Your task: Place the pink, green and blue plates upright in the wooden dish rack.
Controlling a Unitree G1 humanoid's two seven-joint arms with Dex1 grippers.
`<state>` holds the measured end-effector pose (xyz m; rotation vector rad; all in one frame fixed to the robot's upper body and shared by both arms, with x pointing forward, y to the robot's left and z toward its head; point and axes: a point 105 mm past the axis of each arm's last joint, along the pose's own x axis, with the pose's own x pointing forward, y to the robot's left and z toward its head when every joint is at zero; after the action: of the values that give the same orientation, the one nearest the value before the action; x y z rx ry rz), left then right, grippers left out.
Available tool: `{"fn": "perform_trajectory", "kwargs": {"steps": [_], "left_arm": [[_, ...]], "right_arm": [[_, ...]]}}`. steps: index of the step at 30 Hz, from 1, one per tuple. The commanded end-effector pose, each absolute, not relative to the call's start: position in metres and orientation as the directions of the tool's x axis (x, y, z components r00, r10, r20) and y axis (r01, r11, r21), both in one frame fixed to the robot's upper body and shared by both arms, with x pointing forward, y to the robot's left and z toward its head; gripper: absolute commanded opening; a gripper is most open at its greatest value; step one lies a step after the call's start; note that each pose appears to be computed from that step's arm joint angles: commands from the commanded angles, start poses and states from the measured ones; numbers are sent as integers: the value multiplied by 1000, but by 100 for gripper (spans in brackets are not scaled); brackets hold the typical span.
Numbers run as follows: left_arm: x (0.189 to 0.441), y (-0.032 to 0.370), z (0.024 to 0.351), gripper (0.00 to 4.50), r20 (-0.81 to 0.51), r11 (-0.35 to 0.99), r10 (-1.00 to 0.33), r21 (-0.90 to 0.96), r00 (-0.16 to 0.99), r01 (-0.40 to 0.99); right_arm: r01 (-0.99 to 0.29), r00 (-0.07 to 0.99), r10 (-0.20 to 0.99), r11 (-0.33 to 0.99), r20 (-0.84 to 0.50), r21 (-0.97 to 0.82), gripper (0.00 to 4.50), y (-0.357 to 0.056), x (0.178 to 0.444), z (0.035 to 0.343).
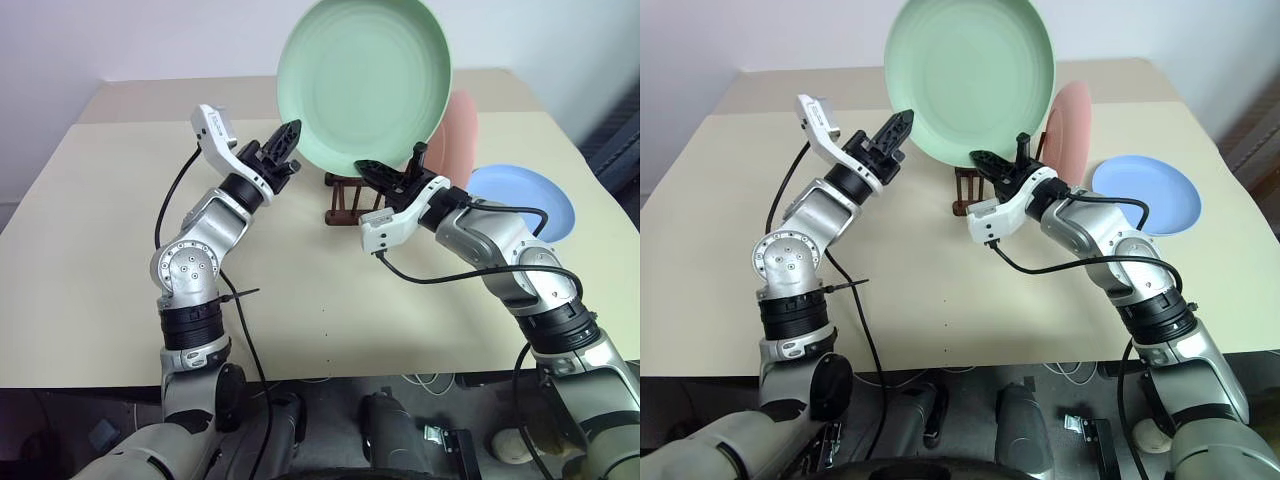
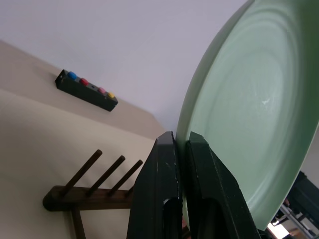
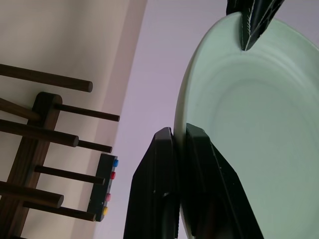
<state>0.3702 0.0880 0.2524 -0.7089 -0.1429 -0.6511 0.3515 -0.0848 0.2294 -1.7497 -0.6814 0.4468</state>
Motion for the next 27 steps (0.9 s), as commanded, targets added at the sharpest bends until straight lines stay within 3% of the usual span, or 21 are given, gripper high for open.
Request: {"fn": "perform_trajectory", "kwargs": {"steps": [1, 4, 10, 16, 20, 25, 27], "left_arm": [[361, 80, 267, 0, 397, 530, -537, -527, 744, 664], [360, 78, 267, 100, 402, 495, -552, -547, 730, 675], [355, 81, 271, 394, 417, 472, -587, -519, 694, 712], [350, 98, 287, 394, 456, 458, -638, -423, 621, 782], [350, 110, 285, 394, 421, 543, -665, -295, 617, 786], [356, 137, 270, 394, 336, 653, -687, -104, 645, 750], [357, 142, 264, 394, 298, 660, -707, -48, 641, 750]], "right_arm": [[257, 756, 647, -156, 98, -954, 5, -84, 351, 245], [258, 758, 645, -155, 100, -954, 0, -84, 352, 246], [263, 765, 634, -153, 110, -952, 0, -87, 354, 250], [284, 775, 604, -68, 187, -956, 0, -97, 358, 269], [289, 773, 585, 21, 246, -957, 0, -107, 358, 286], [72, 686, 596, 514, 416, -855, 0, -108, 342, 329], [5, 645, 618, 584, 449, -812, 0, -105, 335, 343]]}}
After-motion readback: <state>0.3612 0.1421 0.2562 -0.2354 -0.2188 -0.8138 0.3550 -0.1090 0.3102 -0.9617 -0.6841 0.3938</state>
